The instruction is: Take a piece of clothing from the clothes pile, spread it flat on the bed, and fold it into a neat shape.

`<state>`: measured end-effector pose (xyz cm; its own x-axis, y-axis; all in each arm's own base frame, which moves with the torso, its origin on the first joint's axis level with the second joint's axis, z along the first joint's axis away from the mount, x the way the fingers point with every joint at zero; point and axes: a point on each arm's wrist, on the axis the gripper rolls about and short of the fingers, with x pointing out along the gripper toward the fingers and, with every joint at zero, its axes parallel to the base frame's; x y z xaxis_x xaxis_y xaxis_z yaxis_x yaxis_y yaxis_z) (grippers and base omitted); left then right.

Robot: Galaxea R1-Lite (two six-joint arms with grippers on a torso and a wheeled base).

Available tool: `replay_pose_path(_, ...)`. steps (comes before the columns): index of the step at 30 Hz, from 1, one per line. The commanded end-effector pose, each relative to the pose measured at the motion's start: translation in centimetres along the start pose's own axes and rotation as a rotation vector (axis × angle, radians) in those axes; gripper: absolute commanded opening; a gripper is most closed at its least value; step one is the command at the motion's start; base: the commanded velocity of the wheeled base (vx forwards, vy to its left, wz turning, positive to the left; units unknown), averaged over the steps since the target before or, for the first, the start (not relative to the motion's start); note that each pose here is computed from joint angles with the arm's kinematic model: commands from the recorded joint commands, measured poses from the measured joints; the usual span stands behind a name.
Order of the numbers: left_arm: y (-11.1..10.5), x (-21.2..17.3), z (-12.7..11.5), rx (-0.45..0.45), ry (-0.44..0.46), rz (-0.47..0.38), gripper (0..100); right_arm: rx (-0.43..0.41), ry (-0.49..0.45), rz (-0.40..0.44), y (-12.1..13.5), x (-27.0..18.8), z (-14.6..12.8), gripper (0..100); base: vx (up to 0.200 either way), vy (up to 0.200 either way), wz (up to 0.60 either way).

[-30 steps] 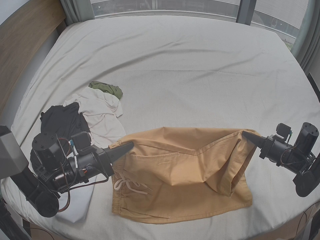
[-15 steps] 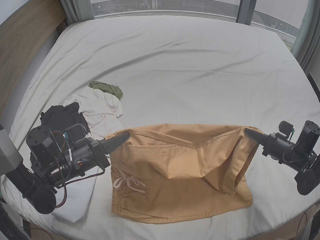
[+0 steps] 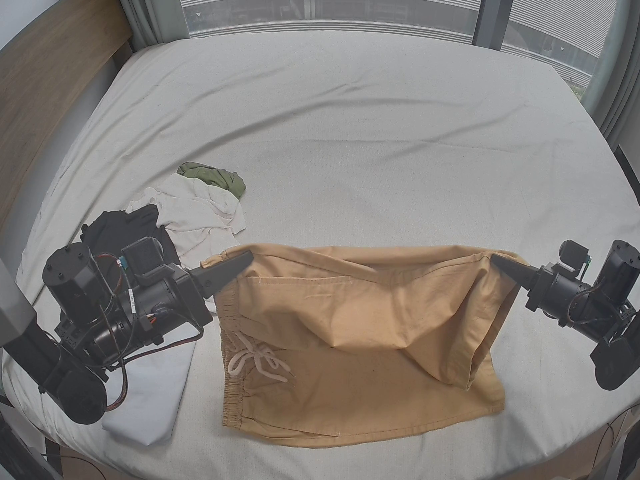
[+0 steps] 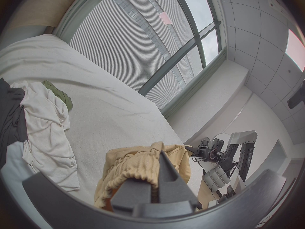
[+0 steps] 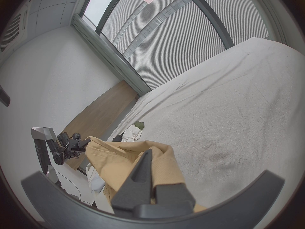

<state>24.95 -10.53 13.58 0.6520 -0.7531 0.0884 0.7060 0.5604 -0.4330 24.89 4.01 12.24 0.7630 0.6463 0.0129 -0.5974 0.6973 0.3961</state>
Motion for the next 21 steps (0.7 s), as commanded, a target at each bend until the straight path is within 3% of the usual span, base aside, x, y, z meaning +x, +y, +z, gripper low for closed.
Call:
replay_pose_path(1,0.1,-0.1,0.3,0.004,-0.013,0.004,0,-0.014,-0.017,0.017,0.4,-0.2,0.5,0,0.0,0.0,0.0)
replay_pose_path(14,-0.4,-0.5,1.6,-0.007,-0.057,-0.011,0,-0.012,-0.076,0.109,2.1,-1.7,2.9,0,0.0,0.0,0.0)
replay_pose_path(21,-0.2,-0.9,2.2,0.002,-0.078,0.003,0,-0.013,-0.094,0.107,1.6,-2.3,3.7,0,0.0,0.0,0.0)
